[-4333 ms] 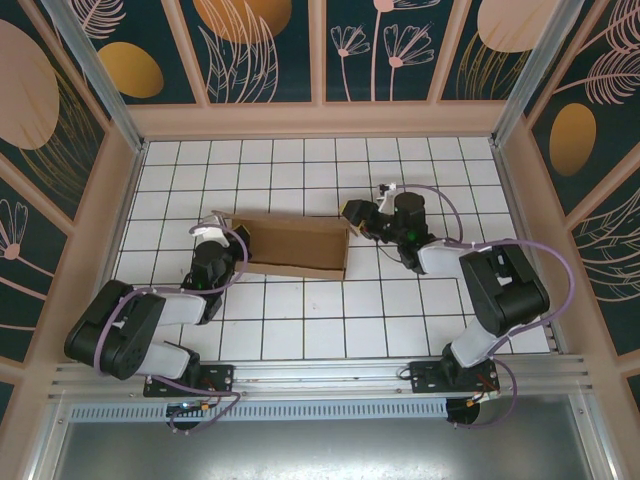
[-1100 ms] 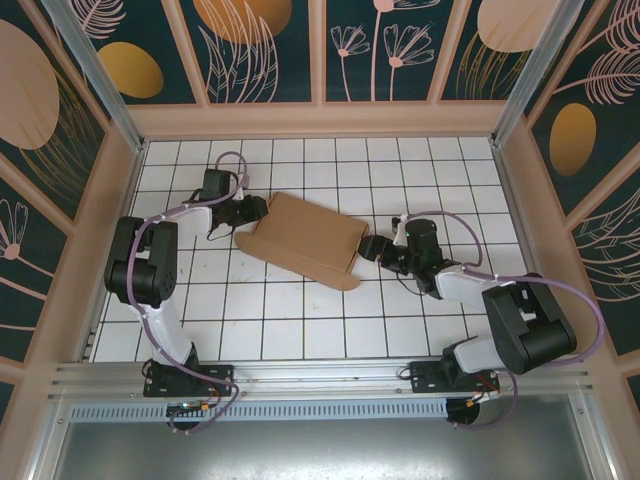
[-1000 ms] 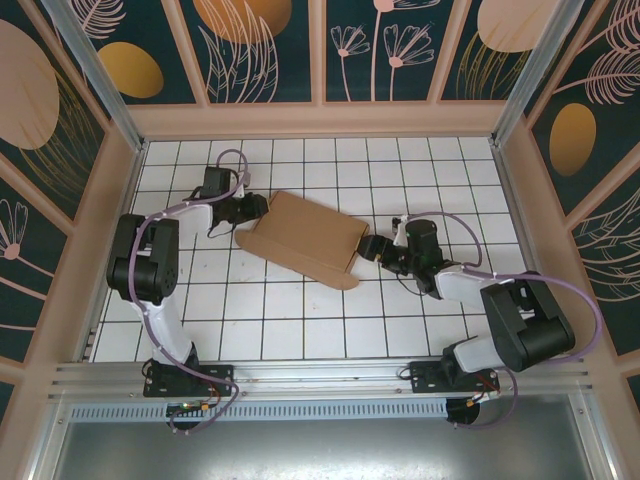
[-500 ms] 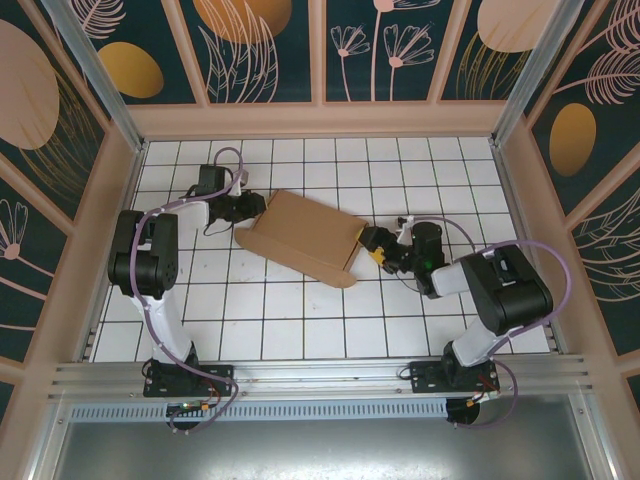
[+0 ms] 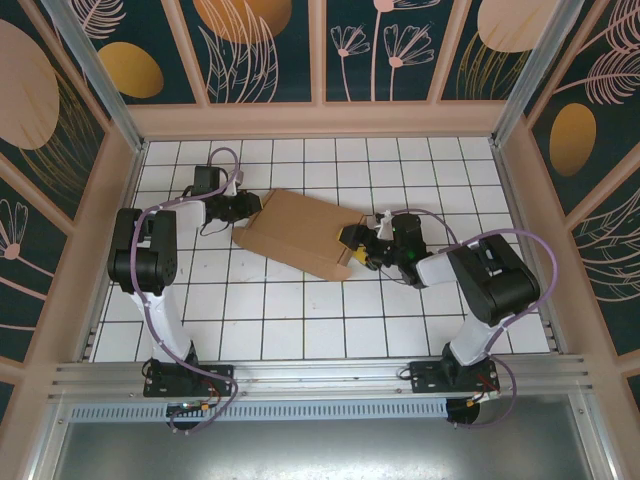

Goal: Fold the paper box

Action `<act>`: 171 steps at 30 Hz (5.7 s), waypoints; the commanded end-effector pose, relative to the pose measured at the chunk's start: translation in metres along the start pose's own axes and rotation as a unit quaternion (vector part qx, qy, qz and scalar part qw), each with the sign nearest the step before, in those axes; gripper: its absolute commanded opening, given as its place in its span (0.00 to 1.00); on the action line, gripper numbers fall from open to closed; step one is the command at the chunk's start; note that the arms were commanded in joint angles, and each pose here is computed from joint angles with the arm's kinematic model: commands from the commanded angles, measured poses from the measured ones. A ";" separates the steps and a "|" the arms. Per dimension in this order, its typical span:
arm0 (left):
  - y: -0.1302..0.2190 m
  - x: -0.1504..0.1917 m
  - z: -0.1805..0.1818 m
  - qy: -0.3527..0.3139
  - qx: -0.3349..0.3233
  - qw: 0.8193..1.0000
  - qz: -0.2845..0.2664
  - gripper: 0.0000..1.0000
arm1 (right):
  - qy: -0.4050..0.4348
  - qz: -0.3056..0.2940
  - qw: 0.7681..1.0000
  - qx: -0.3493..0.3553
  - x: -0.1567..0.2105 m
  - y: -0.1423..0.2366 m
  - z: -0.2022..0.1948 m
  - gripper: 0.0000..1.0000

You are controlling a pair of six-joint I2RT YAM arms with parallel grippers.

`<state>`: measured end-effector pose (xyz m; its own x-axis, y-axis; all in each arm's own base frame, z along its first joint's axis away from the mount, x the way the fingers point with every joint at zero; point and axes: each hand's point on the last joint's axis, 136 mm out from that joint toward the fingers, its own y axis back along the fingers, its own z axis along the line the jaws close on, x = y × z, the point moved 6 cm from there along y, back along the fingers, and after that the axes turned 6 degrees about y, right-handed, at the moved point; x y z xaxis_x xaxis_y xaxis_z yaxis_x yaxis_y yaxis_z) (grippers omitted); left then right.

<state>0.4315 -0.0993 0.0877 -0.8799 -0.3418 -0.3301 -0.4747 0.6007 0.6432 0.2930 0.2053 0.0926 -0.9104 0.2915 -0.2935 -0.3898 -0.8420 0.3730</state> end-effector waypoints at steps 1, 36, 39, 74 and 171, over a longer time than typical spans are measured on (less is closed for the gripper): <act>-0.013 0.041 0.047 0.059 -0.081 0.993 0.060 0.21 | -0.010 0.000 0.999 -0.053 -0.007 -0.009 0.011 0.86; 0.089 0.108 -0.110 0.329 0.023 0.942 -0.067 0.54 | 0.023 -0.158 0.980 -0.116 -0.020 0.028 0.066 0.48; 0.082 0.112 -0.111 0.333 0.042 0.940 -0.058 0.53 | 0.025 -0.156 0.979 -0.125 -0.021 0.028 0.074 0.47; 0.108 0.071 -0.164 0.105 0.201 0.956 -0.188 0.52 | -0.052 -0.024 0.949 -0.311 -0.006 0.022 0.154 0.43; 0.097 0.151 -0.206 -0.757 -0.378 0.432 -0.312 0.51 | -0.014 0.032 0.958 -0.284 -0.008 0.095 0.167 0.54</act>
<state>0.2524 -0.2513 0.2307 0.1681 0.9276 -0.3337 -0.9769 0.2020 0.0692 0.2737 0.1849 0.2466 -0.9007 0.4031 -0.1621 -0.4035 -0.9144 -0.0318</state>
